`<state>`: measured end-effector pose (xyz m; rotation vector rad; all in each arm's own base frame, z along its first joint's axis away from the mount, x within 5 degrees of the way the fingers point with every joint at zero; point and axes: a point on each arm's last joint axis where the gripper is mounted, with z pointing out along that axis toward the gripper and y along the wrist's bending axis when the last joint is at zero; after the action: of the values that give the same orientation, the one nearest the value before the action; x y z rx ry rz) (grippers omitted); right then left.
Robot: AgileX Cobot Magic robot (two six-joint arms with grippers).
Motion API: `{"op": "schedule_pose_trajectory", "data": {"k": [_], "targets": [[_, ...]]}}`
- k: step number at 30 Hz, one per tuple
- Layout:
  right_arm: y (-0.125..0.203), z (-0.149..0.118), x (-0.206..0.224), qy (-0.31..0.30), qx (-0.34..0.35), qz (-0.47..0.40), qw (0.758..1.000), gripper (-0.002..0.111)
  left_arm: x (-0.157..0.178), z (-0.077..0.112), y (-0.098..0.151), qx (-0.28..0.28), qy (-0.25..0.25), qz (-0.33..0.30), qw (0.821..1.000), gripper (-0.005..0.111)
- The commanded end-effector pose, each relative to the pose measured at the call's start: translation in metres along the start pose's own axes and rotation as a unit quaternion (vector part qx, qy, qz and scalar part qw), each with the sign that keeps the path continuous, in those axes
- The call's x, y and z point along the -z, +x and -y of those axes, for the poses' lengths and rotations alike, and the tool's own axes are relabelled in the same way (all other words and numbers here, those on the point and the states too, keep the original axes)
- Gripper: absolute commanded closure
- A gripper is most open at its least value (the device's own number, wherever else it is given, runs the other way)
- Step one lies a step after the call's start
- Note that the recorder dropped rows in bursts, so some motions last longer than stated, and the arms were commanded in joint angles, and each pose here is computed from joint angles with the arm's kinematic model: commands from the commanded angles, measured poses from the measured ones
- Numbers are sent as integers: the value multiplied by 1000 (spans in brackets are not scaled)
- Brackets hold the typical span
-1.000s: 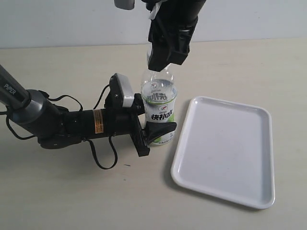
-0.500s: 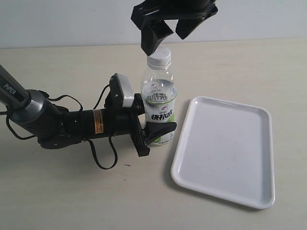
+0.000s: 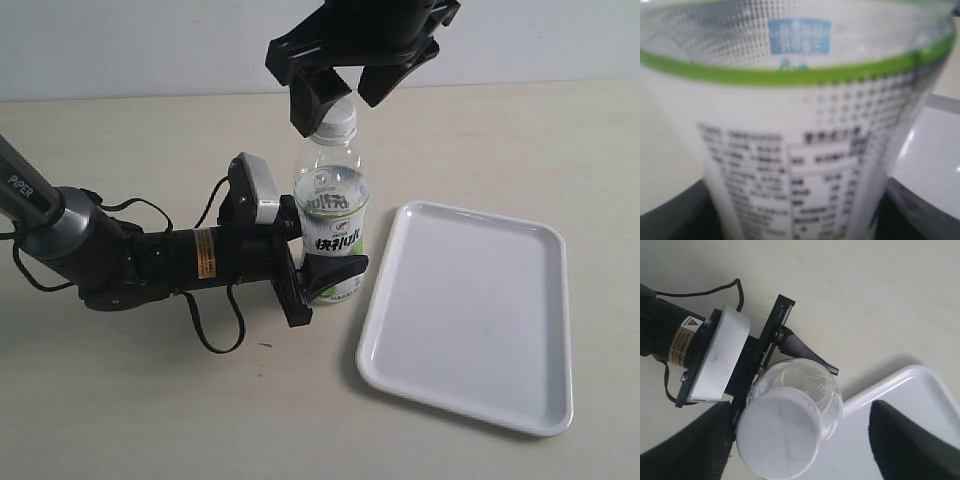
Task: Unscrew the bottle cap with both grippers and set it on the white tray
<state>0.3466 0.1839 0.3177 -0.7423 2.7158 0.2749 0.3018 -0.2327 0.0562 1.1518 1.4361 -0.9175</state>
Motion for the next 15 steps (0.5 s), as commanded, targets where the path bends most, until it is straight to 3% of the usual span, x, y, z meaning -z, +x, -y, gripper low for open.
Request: {"op": "schedule_pose_trajectory", "data": {"k": [1, 7, 15], "targets": [[-2, -1, 3, 0, 2, 9, 1000, 39, -2, 2, 3, -6, 5, -20, 1000, 106], [-2, -1, 3, 0, 2, 8, 1000, 53, -2, 2, 3, -5, 4, -20, 1000, 106], [0, -1, 3, -1, 8, 1, 1000, 92, -2, 2, 3, -5, 4, -20, 1000, 106]]}}
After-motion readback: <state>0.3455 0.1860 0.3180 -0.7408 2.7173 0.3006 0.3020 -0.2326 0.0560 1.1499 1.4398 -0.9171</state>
